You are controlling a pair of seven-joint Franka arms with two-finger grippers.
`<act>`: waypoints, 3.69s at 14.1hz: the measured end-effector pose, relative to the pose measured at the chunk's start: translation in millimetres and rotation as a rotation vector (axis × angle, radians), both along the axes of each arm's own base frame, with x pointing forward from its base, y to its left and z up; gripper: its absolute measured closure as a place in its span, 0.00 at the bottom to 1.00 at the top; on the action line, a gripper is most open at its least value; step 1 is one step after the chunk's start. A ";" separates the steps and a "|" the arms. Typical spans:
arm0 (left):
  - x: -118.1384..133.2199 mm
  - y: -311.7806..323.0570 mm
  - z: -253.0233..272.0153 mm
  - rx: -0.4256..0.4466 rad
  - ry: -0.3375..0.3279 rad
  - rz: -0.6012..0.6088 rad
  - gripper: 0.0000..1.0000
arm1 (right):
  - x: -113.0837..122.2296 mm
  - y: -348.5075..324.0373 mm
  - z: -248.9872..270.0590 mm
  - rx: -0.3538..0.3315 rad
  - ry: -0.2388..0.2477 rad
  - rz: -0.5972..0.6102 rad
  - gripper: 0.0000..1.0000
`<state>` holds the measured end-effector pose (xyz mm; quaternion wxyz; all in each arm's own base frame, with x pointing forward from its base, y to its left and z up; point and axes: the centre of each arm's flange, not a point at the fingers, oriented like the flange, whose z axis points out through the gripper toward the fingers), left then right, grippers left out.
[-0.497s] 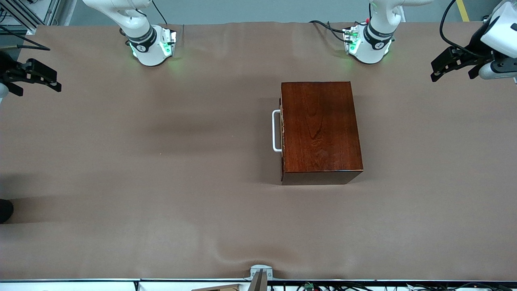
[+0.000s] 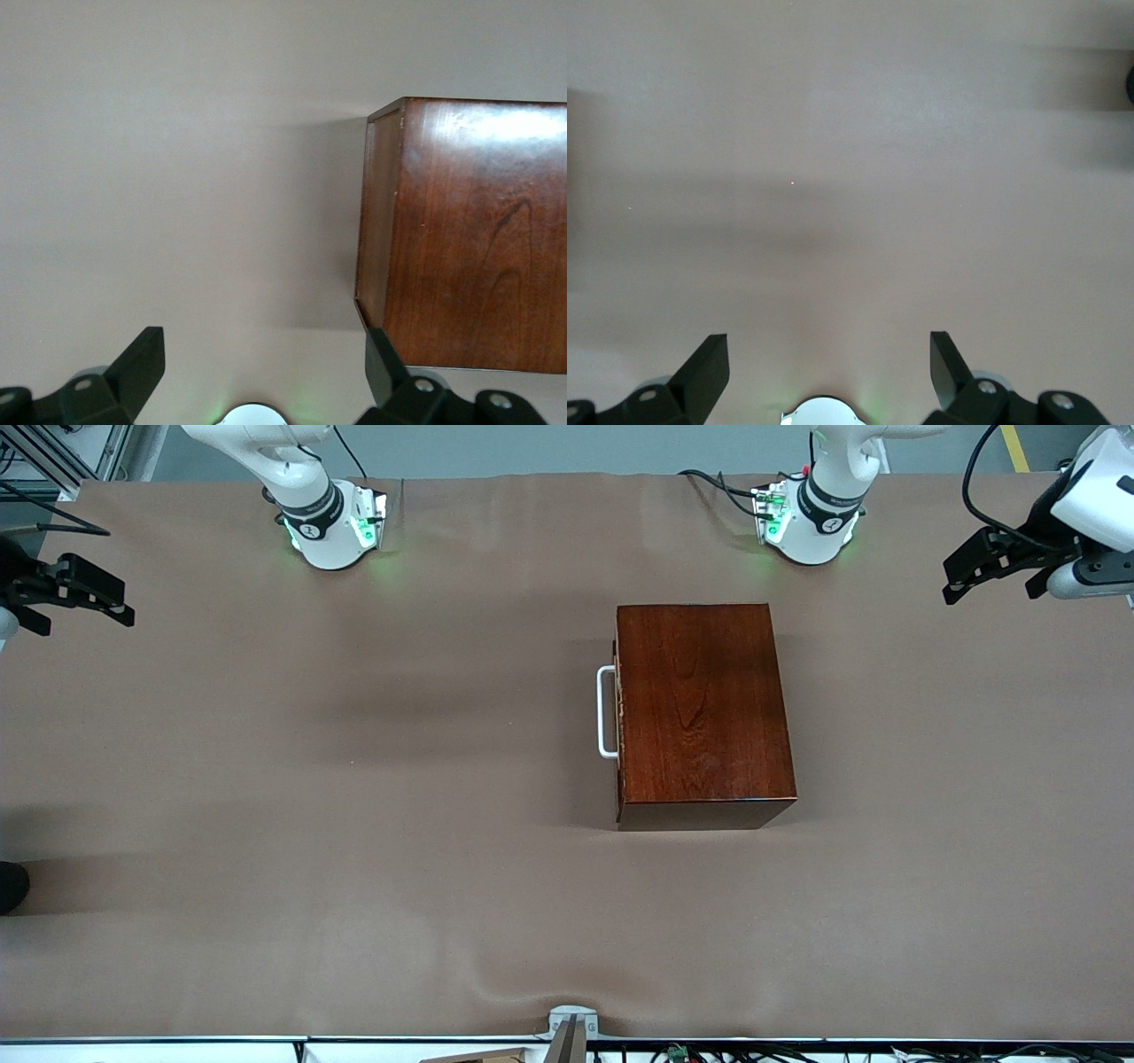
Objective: Open drawer, take yellow block, close drawer
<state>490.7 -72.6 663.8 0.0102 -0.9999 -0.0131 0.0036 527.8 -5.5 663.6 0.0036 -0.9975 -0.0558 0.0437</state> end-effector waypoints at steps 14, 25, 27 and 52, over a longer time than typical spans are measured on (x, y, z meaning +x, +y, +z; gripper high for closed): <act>4.5 -330.4 -114.4 0.053 0.136 -0.138 0.00 | 0.0 -2.5 0.1 -0.001 0.000 -0.005 0.00; -38.0 -486.9 -274.0 0.161 -0.020 0.142 0.00 | 0.2 -4.0 1.4 -0.002 -0.005 -0.007 0.00; -46.5 -500.7 -293.7 0.167 -0.038 0.178 0.00 | 0.2 -4.1 1.5 -0.003 -0.005 -0.007 0.00; -45.4 -502.0 -372.7 0.337 -0.071 -0.111 0.00 | 0.2 -4.9 4.1 -0.007 -0.012 -0.008 0.00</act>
